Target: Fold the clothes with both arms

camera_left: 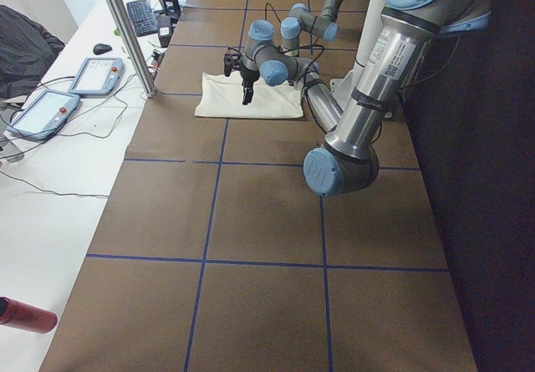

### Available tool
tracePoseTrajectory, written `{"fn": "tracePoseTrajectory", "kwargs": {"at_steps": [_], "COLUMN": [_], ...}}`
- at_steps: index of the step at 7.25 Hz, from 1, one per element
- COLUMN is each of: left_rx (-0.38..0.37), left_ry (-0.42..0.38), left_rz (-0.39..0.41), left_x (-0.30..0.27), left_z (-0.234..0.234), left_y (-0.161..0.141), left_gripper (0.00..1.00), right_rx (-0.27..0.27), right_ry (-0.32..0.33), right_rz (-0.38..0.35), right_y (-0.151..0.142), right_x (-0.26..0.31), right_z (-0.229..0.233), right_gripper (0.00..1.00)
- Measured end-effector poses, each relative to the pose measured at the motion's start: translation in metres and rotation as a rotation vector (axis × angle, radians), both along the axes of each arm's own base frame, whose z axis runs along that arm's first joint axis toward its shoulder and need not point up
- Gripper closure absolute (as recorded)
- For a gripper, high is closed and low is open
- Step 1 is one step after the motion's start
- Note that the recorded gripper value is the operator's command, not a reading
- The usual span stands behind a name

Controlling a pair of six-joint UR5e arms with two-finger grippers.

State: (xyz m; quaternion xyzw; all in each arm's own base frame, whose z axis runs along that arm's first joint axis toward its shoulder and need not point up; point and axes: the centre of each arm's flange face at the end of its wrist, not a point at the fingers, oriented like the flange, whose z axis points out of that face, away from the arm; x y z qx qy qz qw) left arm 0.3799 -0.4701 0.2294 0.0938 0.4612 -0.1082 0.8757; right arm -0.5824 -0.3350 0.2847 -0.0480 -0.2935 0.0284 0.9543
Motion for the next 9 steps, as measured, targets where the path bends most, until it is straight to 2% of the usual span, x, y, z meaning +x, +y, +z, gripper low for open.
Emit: {"fn": "tracePoseTrajectory", "kwargs": {"at_steps": [4,9], "left_rx": [-0.017,-0.037], "left_ry": [0.01,0.014], "left_rz": [0.008,0.02], "left_x": [0.012,0.027], "left_z": [-0.003,-0.002], "left_y": [0.008,0.017], "left_gripper": [0.0,0.0], "right_rx": [-0.017,-0.014], "right_ry": [0.051,0.052], "right_rz": [0.021,0.048], "right_y": [-0.01,-0.03], "right_x": [0.011,0.029], "right_z": [0.012,0.012], "right_gripper": [0.0,0.0]}}
